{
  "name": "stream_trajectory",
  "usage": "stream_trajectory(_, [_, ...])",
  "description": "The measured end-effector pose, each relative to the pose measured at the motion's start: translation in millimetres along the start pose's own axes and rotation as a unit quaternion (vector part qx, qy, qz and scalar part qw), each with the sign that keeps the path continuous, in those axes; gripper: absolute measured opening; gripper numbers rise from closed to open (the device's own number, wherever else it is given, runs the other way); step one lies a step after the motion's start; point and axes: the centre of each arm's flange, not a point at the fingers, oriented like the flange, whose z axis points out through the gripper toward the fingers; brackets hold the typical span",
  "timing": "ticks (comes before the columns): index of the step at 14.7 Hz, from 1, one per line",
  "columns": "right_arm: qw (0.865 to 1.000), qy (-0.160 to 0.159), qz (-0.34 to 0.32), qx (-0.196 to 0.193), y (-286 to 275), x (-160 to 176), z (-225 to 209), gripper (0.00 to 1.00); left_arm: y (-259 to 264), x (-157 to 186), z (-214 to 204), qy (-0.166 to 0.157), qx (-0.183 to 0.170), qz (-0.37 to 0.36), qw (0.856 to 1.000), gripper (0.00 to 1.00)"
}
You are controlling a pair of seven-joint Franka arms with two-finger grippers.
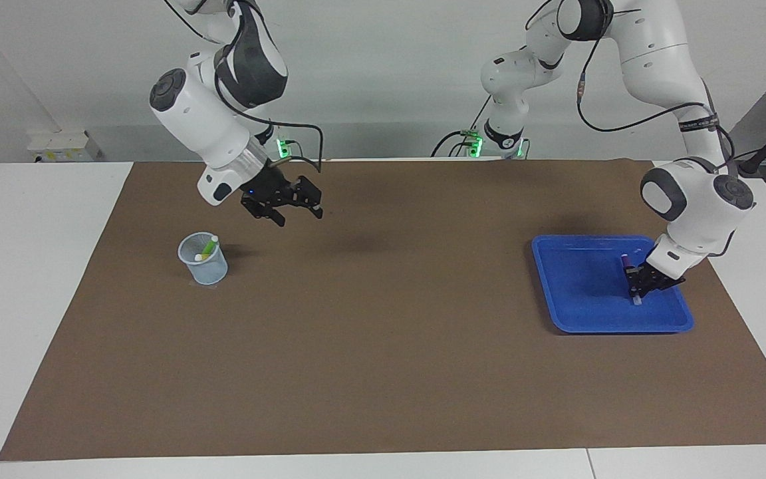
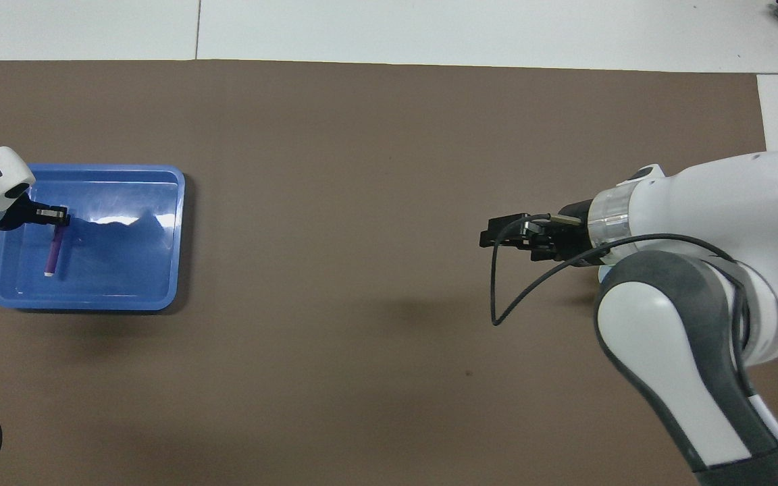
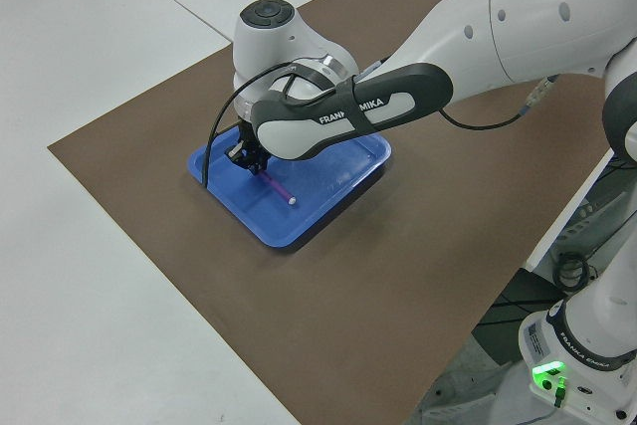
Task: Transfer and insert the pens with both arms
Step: 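Grasp the purple pen with the left gripper while the right gripper returns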
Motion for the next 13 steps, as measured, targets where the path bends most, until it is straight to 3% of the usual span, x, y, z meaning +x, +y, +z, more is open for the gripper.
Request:
stream_trajectory(4, [0.992,-0.001,0.103,0.075,-40.3,-21.3,30.8,1.0,24.8,13.5,-35.8,-0.037,-0.02,-0.081,0.996,0.17])
stream_trajectory(7, [0.99,-0.005,0.117,0.082,-39.5,-22.3,36.2,1.0,48.3,12.1,-63.8,-0.06,-0.077,-0.185,0.978,0.17])
stream_trajectory(10, [0.992,-0.008,0.098,0.081,-39.5,-23.2,38.1,1.0,61.4,3.5,-74.7,-0.099,-0.146,-0.275,0.945,0.17])
stream_trajectory(13, [0.996,-0.022,0.046,0.077,-49.7,-34.2,44.7,1.0,71.2,-2.5,-80.1,-0.146,-0.2,-0.369,0.896,0.17])
